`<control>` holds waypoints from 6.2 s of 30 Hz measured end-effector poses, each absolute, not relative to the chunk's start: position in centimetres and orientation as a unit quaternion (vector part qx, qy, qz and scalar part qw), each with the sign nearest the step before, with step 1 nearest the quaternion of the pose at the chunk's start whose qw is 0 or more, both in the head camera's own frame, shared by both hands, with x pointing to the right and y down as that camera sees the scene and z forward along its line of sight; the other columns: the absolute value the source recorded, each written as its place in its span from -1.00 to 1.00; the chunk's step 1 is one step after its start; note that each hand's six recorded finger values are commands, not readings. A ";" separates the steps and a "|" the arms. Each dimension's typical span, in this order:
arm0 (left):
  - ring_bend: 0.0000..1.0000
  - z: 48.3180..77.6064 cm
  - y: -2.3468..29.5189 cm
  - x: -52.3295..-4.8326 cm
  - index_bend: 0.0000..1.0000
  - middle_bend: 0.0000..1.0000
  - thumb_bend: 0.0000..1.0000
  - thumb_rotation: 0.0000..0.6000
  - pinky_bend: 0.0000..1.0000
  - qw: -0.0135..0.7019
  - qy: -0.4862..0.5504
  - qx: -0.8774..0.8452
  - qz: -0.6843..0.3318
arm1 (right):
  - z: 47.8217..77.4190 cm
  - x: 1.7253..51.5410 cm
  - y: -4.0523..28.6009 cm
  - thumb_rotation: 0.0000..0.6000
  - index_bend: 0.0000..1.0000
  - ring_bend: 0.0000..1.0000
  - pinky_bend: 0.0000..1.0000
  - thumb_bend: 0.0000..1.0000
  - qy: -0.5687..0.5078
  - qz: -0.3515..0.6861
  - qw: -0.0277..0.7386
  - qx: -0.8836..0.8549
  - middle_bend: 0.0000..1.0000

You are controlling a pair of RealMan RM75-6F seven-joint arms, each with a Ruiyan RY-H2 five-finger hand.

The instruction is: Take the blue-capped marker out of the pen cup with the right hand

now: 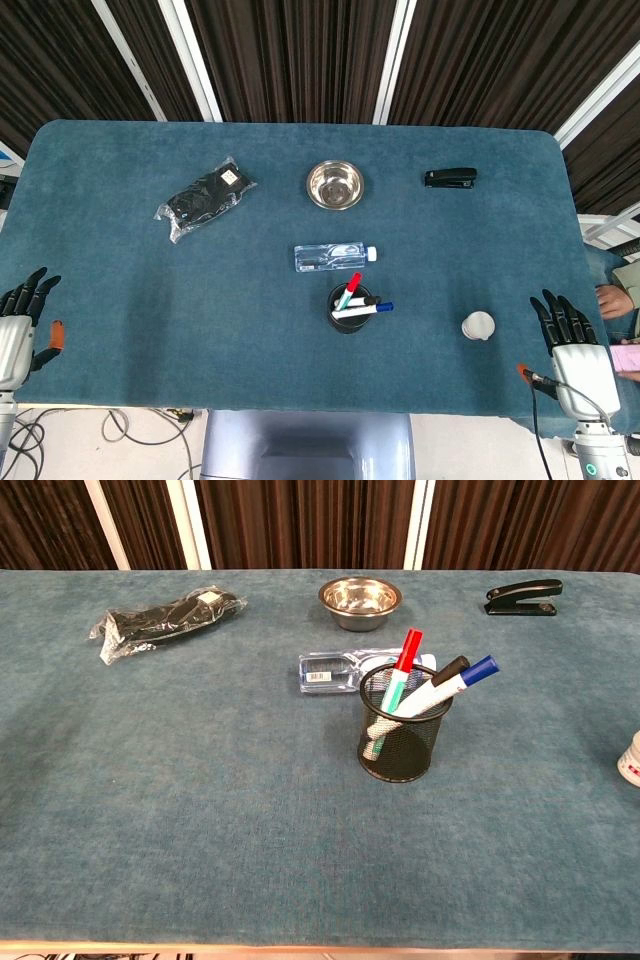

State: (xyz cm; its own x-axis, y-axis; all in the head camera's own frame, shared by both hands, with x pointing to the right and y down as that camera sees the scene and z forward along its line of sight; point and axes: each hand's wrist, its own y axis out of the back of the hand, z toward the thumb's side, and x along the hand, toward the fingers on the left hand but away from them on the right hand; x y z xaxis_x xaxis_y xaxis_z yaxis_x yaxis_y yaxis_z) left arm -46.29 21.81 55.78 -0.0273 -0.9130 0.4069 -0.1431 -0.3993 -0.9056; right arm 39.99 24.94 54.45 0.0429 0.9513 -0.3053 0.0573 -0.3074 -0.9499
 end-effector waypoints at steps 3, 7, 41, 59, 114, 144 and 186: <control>-0.78 55.7 21.9 -46.2 -0.76 -0.93 0.12 1.00 -0.72 0.339 0.437 -0.611 -0.567 | 54.2 40.0 24.9 1.00 -1.00 -0.91 -0.68 -0.55 -0.428 0.545 0.410 -0.594 -1.00; -0.78 55.5 21.8 -46.1 -0.76 -0.93 0.12 1.00 -0.72 0.344 0.444 -0.610 -0.558 | 54.3 40.0 25.0 1.00 -1.00 -0.91 -0.68 -0.55 -0.425 0.546 0.409 -0.595 -1.00; -0.78 56.4 22.0 -46.6 -0.76 -0.93 0.12 1.00 -0.72 0.317 0.448 -0.611 -0.570 | 56.8 40.0 25.0 1.00 -0.89 -0.94 -0.68 -0.61 -0.494 0.500 0.212 -0.679 -1.00; -0.78 56.4 21.9 -46.6 -0.76 -0.93 0.12 1.00 -0.72 0.315 0.451 -0.613 -0.568 | 59.8 34.8 18.3 1.00 -0.34 -0.93 -0.68 -0.64 -0.496 0.452 -0.052 -0.740 -1.00; -0.78 56.8 22.0 -46.8 -0.75 -0.93 0.12 1.00 -0.72 0.301 0.440 -0.614 -0.582 | 63.0 23.3 15.2 1.00 0.01 -0.92 -0.68 -0.19 -0.462 0.441 0.017 -0.769 -1.00; -0.78 56.9 22.0 -46.9 -0.74 -0.94 0.12 1.00 -0.72 0.299 0.437 -0.613 -0.586 | 62.4 22.8 15.0 1.00 0.16 -0.92 -0.68 -0.14 -0.466 0.423 0.011 -0.777 -1.00; -0.78 57.0 22.1 -46.9 -0.74 -0.94 0.12 1.00 -0.71 0.293 0.437 -0.613 -0.589 | 58.1 31.2 8.4 1.00 0.19 -0.92 -0.68 -0.13 -0.517 0.453 0.067 -0.723 -1.00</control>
